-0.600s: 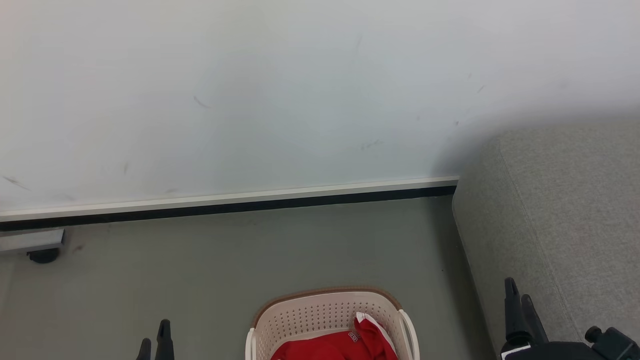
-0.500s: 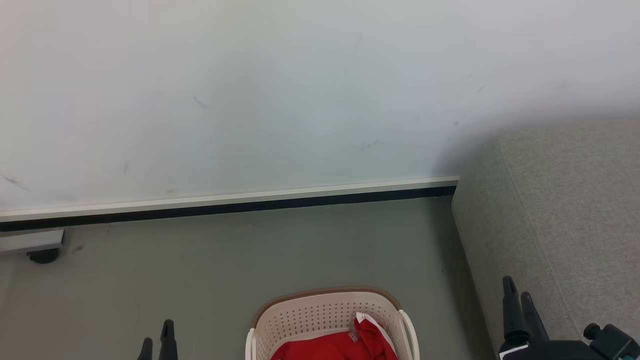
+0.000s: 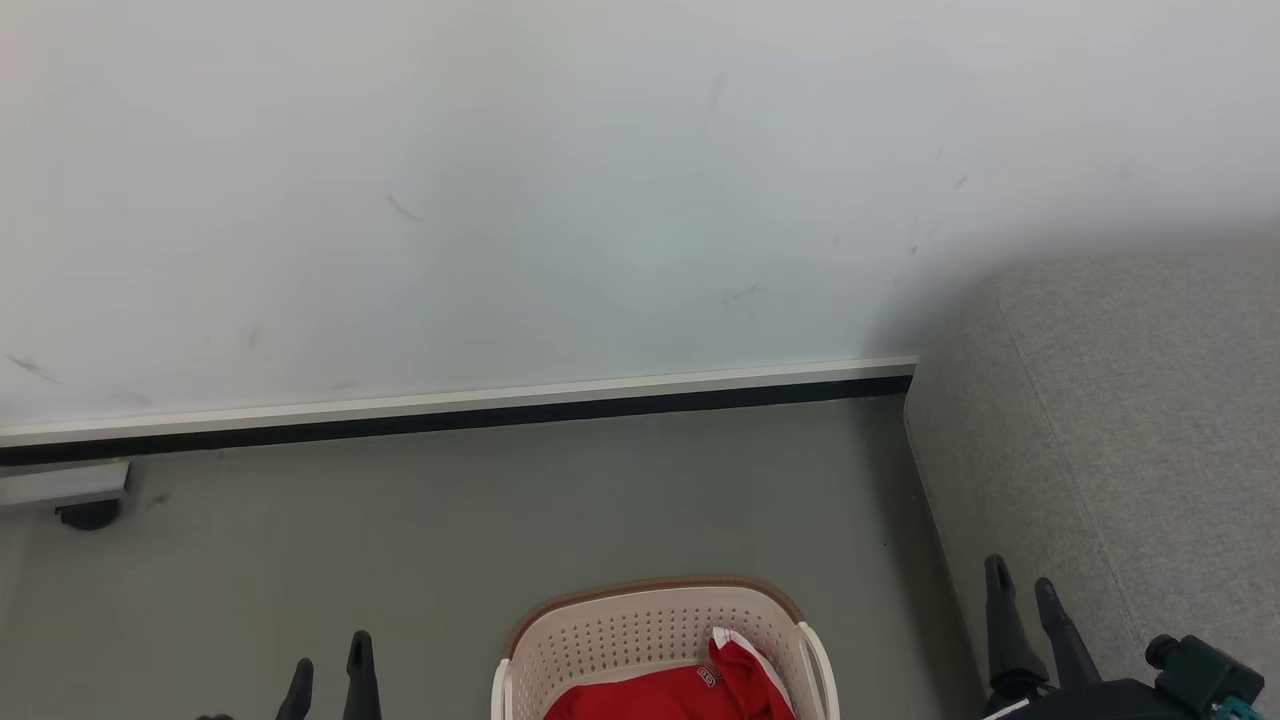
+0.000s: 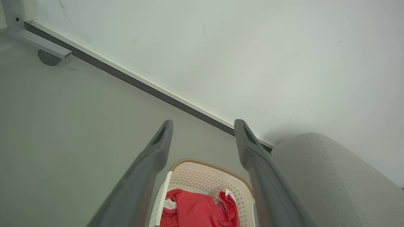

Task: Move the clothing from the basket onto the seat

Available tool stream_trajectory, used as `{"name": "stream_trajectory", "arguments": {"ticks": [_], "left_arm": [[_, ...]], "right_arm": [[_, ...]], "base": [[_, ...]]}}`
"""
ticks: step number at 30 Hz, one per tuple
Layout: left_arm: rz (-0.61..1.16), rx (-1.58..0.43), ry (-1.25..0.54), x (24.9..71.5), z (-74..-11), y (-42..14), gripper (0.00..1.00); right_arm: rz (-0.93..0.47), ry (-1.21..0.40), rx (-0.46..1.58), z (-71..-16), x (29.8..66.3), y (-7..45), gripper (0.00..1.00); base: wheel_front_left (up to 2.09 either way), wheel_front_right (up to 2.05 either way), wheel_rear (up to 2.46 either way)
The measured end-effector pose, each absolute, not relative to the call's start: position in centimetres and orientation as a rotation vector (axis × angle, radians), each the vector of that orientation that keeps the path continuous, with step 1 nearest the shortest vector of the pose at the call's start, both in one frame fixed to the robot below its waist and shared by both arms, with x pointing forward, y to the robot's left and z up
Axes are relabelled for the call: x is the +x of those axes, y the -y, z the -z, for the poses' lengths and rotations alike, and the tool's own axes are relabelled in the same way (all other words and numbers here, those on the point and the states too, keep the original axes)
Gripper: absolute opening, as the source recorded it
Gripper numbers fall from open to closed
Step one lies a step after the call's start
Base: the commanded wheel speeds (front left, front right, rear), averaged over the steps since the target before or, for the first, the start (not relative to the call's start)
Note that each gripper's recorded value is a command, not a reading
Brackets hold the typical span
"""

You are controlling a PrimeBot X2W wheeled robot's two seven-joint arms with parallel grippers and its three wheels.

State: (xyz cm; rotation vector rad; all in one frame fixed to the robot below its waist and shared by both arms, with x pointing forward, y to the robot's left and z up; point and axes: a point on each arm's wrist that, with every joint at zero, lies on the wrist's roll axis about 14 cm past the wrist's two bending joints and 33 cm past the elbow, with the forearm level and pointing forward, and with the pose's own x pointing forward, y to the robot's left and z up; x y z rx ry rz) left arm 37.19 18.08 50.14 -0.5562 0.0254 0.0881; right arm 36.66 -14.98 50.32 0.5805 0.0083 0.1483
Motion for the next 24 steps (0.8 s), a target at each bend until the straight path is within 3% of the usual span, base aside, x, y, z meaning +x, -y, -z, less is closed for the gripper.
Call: {"name": "stream_trajectory", "arguments": {"ticks": [24], "left_arm": [[-0.014,-0.269,0.065,37.2,-51.9,-17.1,1.00]], "right_arm": [[-0.202,-0.063,0.270,-49.7,36.5,14.0,1.00]], "base": [[0.00,0.00,0.00]]}}
